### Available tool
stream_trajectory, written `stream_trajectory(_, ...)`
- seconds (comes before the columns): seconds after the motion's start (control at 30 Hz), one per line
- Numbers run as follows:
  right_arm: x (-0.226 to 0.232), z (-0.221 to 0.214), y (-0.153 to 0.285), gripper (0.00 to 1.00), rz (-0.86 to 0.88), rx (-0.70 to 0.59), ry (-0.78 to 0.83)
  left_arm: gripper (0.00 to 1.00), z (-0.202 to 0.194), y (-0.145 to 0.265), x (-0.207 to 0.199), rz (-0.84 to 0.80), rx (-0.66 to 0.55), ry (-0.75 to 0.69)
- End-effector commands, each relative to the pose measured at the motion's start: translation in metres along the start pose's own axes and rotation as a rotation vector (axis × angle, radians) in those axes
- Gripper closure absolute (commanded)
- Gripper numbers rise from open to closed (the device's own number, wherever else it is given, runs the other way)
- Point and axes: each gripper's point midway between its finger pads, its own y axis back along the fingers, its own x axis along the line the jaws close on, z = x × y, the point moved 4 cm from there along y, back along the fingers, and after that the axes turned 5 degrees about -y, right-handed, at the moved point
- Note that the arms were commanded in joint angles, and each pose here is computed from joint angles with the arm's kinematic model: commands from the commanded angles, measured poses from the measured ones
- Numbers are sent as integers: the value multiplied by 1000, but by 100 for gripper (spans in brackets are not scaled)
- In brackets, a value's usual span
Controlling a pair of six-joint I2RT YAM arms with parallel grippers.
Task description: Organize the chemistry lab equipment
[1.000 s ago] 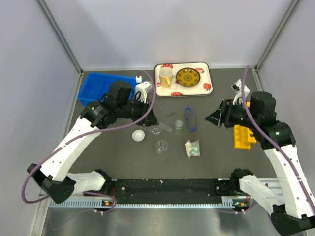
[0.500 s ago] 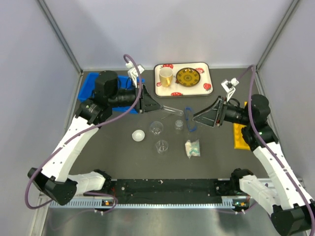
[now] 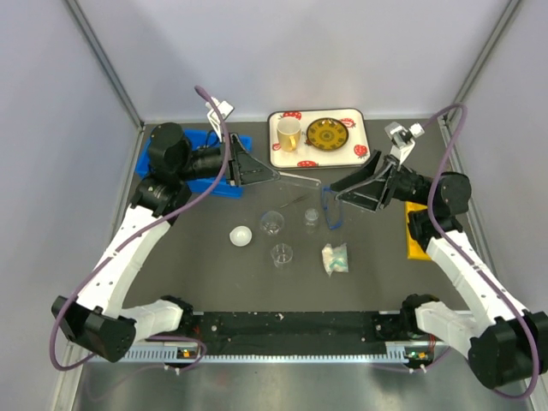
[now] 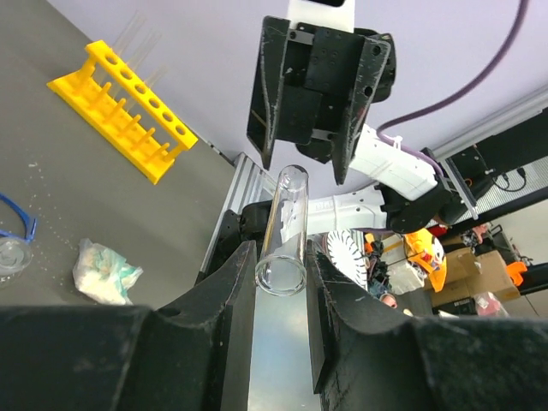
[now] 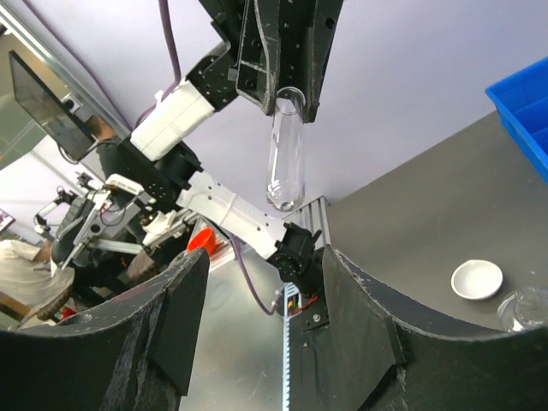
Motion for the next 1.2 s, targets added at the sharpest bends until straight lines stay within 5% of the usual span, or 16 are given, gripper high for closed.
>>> stream_trajectory(0.0,27,12,-4,43,114,-33,135,92,11,11,-32,-110,-57,-107)
stream_trajectory(0.47,30,49,-17,43,71,-250,181,93,11,19,-43,-160,-187,-144)
stream_trajectory(1.17,33,49,-74,44,147,-226,166,95,18,14,-33,-155,-224,-155)
